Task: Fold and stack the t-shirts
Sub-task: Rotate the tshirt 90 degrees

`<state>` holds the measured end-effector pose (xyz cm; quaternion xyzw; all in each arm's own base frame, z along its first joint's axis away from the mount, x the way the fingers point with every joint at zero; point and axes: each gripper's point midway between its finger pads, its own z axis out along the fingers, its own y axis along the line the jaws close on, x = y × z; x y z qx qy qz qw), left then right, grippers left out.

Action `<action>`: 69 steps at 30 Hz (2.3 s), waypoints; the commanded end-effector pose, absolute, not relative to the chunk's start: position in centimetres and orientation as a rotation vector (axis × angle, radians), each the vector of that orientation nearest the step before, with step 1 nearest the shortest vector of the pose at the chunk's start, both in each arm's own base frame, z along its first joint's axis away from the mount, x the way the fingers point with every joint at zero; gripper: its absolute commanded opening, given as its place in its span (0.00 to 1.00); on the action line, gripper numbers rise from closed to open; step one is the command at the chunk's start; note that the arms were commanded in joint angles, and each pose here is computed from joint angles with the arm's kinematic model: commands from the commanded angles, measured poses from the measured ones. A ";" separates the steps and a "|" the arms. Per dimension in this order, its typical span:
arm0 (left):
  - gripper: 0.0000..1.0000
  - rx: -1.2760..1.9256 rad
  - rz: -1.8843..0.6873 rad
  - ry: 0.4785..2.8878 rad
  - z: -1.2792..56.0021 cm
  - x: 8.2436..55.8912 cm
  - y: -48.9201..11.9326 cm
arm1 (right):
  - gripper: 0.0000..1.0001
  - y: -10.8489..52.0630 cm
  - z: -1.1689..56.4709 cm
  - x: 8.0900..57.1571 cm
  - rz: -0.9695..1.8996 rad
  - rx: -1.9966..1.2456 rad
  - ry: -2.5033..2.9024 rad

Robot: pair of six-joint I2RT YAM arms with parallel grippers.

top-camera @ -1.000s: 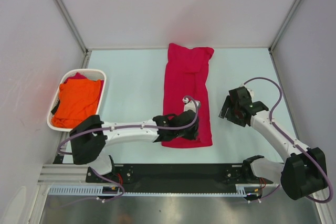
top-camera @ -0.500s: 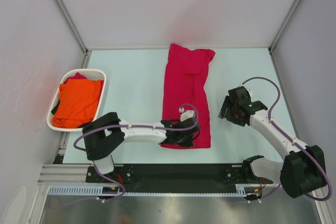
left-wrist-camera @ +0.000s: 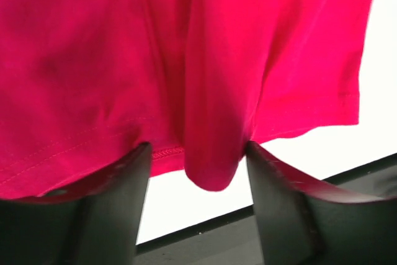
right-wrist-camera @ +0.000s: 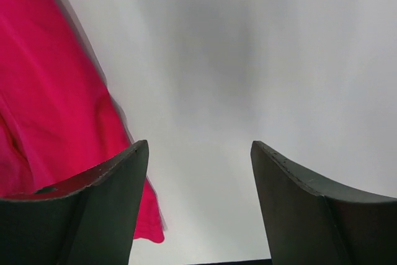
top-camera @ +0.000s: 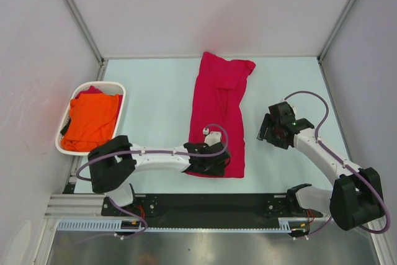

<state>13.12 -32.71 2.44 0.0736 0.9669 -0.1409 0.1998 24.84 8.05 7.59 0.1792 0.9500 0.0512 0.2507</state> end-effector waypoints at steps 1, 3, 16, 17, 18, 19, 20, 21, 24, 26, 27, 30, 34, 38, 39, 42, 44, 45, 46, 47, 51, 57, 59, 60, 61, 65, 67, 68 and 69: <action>0.71 0.285 -0.443 2.559 6.4 14.5 -33.7 | 0.72 8.0 7.8 25.5 0.146 0.474 2.564; 0.73 0.261 -0.503 2.450 9.7 15.8 -34.0 | 0.72 8.0 7.7 25.4 0.142 0.473 2.564; 0.75 0.210 -0.520 2.086 22.6 33.9 -33.4 | 0.72 7.7 7.7 26.1 0.131 0.473 2.538; 0.74 0.237 -0.511 2.118 22.2 34.8 -33.8 | 0.72 7.7 7.8 26.2 0.139 0.473 2.533; 0.74 0.241 -0.490 2.131 22.2 36.5 -33.7 | 0.72 7.7 8.0 26.4 0.141 0.471 2.528; 0.74 0.243 -0.488 2.129 22.5 38.5 -35.0 | 0.72 7.7 8.1 26.5 0.144 0.468 2.524; 0.73 0.282 -0.512 2.155 22.0 38.9 -35.8 | 0.72 7.6 8.2 26.7 0.140 0.466 2.522; 0.73 0.283 -0.502 2.154 22.0 40.1 -36.0 | 0.72 7.6 8.3 26.7 0.139 0.468 2.522; 0.73 0.304 -0.513 2.200 20.5 42.7 -37.7 | 0.72 7.5 8.4 26.8 0.143 0.471 2.520; 0.72 0.290 -0.520 2.241 18.6 44.3 -38.1 | 0.71 7.3 8.2 26.6 0.139 0.476 2.523; 0.72 0.273 -0.537 2.255 18.1 44.7 -38.3 | 0.71 7.2 8.2 26.6 0.139 0.476 2.522; 0.70 0.236 -0.580 2.320 14.9 46.6 -38.6 | 0.72 7.1 7.9 26.4 0.141 0.480 2.531; 0.67 0.230 -0.634 2.406 12.0 47.1 -38.4 | 0.71 6.9 7.6 26.2 0.134 0.480 2.536; 0.60 0.218 -0.661 2.458 10.1 46.7 -38.3 | 0.71 6.6 7.6 26.2 0.129 0.488 2.534; 0.59 0.220 -0.662 2.475 9.5 46.4 -38.2 | 0.71 6.6 7.6 26.1 0.132 0.491 2.535; 0.55 0.231 -0.720 2.514 8.1 45.9 -38.5 | 0.71 6.7 7.5 26.2 0.135 0.490 2.537; 0.54 0.229 -0.738 2.523 7.4 45.8 -38.5 | 0.71 6.6 7.6 26.3 0.138 0.493 2.535; 0.53 0.239 -0.752 2.526 7.1 45.6 -38.7 | 0.71 6.7 7.5 26.2 0.140 0.493 2.538; 0.52 0.237 -0.777 2.527 7.1 45.5 -38.9 | 0.71 6.8 7.6 26.3 0.145 0.492 2.535; 0.52 0.241 -0.806 2.528 7.1 45.2 -39.2 | 0.71 6.7 7.5 26.3 0.141 0.495 2.536; 0.52 0.235 -0.837 2.540 6.2 45.0 -39.6 | 0.71 6.7 7.4 26.3 0.141 0.494 2.542; 0.53 0.230 -0.812 2.572 4.5 45.0 -39.4 | 0.71 6.8 7.3 26.3 0.143 0.499 2.546; 0.52 0.230 -0.827 2.587 3.8 44.8 -39.6 | 0.71 6.8 7.4 26.5 0.147 0.497 2.543; 0.50 0.227 -0.836 2.588 3.8 44.8 -39.8 | 0.71 6.8 7.4 26.5 0.148 0.498 2.545; 0.46 0.231 -0.840 2.586 3.7 44.9 -39.9 | 0.71 6.8 7.3 26.5 0.149 0.502 2.546; 0.00 0.228 -0.830 2.600 2.9 44.9 -39.9 | 0.71 6.9 7.6 26.5 0.156 0.499 2.542; 0.00 0.214 -0.805 2.587 3.5 45.2 -39.5 | 0.71 6.9 7.6 26.5 0.157 0.502 2.538; 0.00 0.202 -0.779 2.586 3.4 45.2 -39.0 | 0.71 7.0 7.6 26.5 0.161 0.502 2.537; 0.00 0.196 -0.750 2.573 3.6 45.4 -38.6 | 0.71 7.0 7.6 26.5 0.165 0.501 2.538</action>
